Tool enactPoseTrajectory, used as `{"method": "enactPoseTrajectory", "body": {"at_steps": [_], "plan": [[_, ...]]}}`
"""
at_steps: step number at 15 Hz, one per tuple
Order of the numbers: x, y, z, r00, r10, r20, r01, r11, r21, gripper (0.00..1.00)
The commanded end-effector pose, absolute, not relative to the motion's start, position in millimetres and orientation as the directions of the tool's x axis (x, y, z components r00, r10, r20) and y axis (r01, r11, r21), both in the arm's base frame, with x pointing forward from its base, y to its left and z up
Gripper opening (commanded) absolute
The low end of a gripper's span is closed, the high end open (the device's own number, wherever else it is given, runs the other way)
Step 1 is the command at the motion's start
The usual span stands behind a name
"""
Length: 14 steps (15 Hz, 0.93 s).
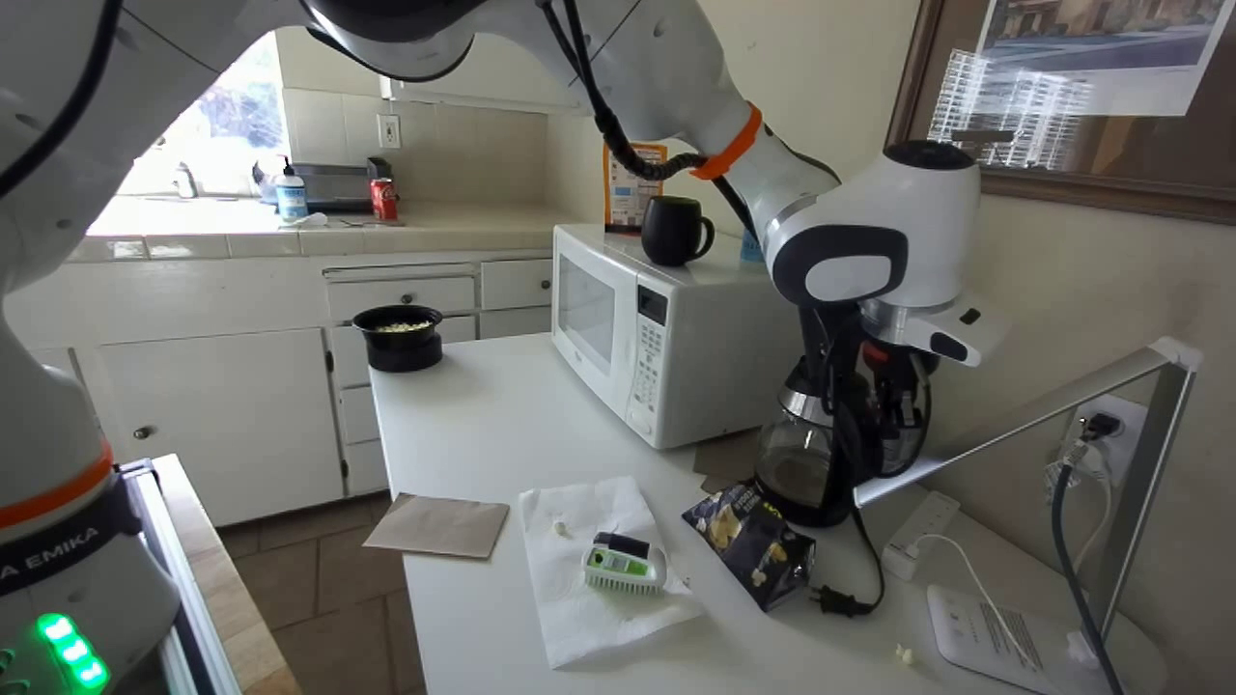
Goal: Press the black switch on the kettle
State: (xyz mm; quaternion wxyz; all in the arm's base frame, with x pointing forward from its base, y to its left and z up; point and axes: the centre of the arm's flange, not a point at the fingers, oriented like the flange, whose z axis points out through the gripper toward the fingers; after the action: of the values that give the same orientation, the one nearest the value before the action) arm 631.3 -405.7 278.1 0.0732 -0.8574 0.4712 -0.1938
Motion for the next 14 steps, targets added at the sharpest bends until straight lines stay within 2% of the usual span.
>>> {"method": "enactPoseTrajectory", "body": {"at_steps": [1, 7, 8, 9, 14], "plan": [[621.8, -402.0, 316.2, 0.471, -0.852, 0.229, -0.792, -0.523, -0.315, 0.00], [576.1, -369.6, 373.9, 0.647, -0.761, -0.047, -0.730, -0.601, -0.326, 0.00], [565.7, -361.9, 383.4, 0.680, -0.728, -0.088, -0.712, -0.627, -0.316, 0.26], [556.3, -353.2, 390.9, 0.712, -0.693, -0.113, -0.688, -0.655, -0.314, 0.27], [512.4, -300.6, 429.8, 0.764, -0.623, -0.167, -0.641, -0.706, -0.300, 0.63]]}}
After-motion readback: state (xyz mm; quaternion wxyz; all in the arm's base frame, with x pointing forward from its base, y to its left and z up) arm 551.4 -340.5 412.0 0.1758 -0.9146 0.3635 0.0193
